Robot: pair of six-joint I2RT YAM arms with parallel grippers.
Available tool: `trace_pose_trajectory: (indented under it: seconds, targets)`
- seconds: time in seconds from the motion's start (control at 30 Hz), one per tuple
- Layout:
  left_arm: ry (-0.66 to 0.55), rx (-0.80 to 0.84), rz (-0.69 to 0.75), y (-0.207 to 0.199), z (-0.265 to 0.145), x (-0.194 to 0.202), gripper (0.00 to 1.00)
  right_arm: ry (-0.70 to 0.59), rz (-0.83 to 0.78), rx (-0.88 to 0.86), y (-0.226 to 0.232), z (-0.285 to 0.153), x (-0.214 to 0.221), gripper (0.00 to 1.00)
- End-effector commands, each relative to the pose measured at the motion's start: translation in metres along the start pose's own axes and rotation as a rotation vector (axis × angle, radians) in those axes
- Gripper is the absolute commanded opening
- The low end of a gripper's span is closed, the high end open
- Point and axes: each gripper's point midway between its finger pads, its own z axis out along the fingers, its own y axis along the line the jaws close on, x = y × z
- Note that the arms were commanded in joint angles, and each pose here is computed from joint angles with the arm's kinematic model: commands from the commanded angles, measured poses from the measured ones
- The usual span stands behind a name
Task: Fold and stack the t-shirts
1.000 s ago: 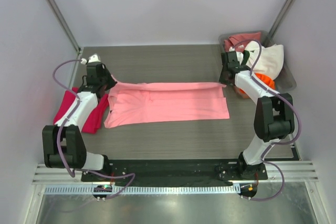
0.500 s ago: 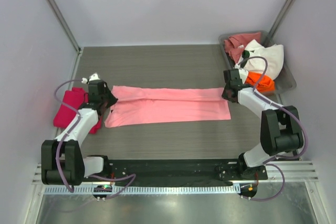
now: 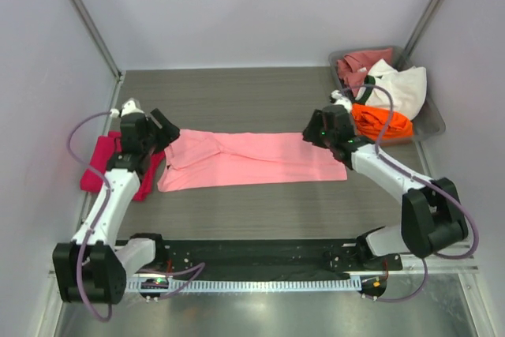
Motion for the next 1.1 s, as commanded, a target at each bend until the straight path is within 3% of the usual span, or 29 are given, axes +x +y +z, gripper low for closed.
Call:
trace_pose_trajectory:
  seconds: [0.0,0.07,0.27,0.47,0.6,0.8,1.07]
  targets:
    - [0.124,0.032,-0.015,-0.022,0.014,0.001,0.74,0.113,0.024,-0.376,0.108,-0.007,0.011,0.52]
    - [0.193,0.012,-0.009,-0.022,0.032,0.010,0.74,0.202,0.006,-0.426,0.136,-0.001,0.041,0.51]
    - [0.264,-0.046,0.001,-0.024,0.074,0.006,0.71,0.268,0.004,-0.557,0.222,0.017,0.059,0.53]
    - [0.324,-0.073,-0.023,-0.021,0.102,0.015,0.69,0.326,-0.014,-0.575,0.267,0.046,0.082,0.52]
    - [0.424,-0.103,-0.055,-0.012,0.130,0.042,0.67,0.379,-0.019,-0.607,0.302,0.076,0.113,0.52]
    - [0.470,-0.149,-0.072,-0.006,0.142,0.051,0.66,0.446,-0.032,-0.636,0.320,0.082,0.139,0.47]
    - [0.520,-0.303,-0.099,0.015,0.149,0.059,0.63,0.471,-0.036,-0.679,0.320,0.078,0.156,0.47]
